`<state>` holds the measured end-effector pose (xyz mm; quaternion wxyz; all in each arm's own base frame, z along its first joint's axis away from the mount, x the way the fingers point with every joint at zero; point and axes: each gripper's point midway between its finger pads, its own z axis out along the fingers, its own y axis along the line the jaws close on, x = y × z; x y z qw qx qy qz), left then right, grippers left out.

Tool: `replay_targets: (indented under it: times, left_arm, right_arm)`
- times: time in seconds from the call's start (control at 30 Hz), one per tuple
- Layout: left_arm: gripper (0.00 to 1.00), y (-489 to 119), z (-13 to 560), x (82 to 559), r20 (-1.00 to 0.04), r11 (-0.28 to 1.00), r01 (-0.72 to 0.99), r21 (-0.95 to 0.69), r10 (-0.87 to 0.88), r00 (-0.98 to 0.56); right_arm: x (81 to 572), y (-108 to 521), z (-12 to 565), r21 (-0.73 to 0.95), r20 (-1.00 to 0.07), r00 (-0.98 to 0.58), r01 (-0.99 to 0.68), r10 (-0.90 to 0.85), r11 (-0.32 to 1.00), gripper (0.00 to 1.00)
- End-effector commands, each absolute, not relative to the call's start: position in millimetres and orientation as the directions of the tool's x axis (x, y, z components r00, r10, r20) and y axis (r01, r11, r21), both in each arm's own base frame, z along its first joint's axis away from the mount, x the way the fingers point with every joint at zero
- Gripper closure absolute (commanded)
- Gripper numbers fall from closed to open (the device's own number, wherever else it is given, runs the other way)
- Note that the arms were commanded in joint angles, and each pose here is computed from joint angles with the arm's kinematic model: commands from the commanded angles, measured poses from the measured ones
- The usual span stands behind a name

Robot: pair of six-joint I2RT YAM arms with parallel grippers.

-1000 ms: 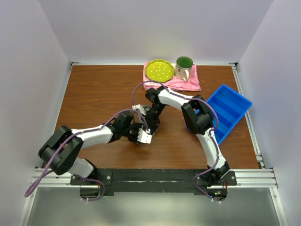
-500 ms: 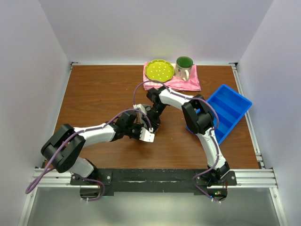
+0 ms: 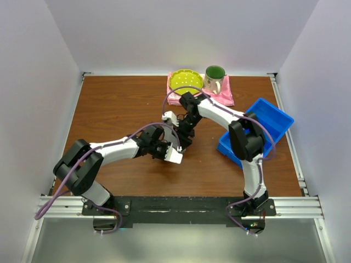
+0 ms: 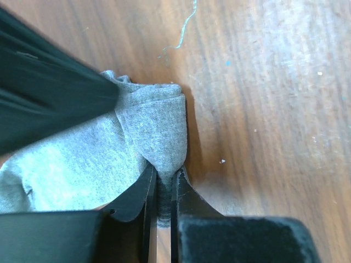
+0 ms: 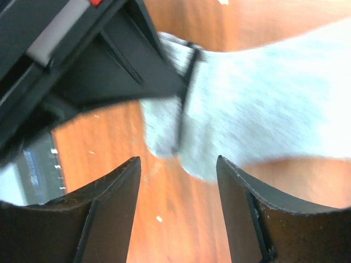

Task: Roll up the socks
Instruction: Roll the sock at the center of the board.

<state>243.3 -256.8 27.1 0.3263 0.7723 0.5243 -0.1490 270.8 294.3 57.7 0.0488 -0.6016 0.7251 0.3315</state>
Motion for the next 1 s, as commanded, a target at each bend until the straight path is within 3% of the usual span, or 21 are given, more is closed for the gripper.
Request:
replay_targets:
  times: [0.0,0.23,0.4,0.63,0.97]
  left_arm:
    - [1.00,-238.0,8.3,216.5,-0.600,-0.287,0.950,0.125,0.741,0.303]
    - [1.00,-239.3,20.2,231.4,-0.675,-0.256,0.965,-0.050,0.721,0.156]
    - [1.00,-237.6,14.1,225.6,-0.670,-0.248,0.944,-0.219,0.741,0.040]
    - [1.00,-240.5,8.1,228.0,-0.659,-0.242,0.927,-0.286,0.752,-0.007]
    - [1.00,-241.5,7.8,227.9,-0.664,-0.238,0.927,-0.291,0.748,-0.017]
  right_arm:
    - [294.1,279.0,80.6,0.242,-0.523,-0.205,-0.966,-0.827,0.086,0.37]
    - [303.9,266.0,88.2,0.075,-0.574,-0.178,-0.983,-0.799,0.165,0.37]
    - [311.0,256.2,99.5,-0.065,-0.613,-0.129,-0.975,-0.779,0.213,0.37]
    - [313.1,244.8,99.3,-0.159,-0.634,-0.099,-0.954,-0.767,0.254,0.34]
    - [359.3,222.2,90.3,-0.147,-0.640,-0.331,-0.832,-0.693,0.534,0.26]
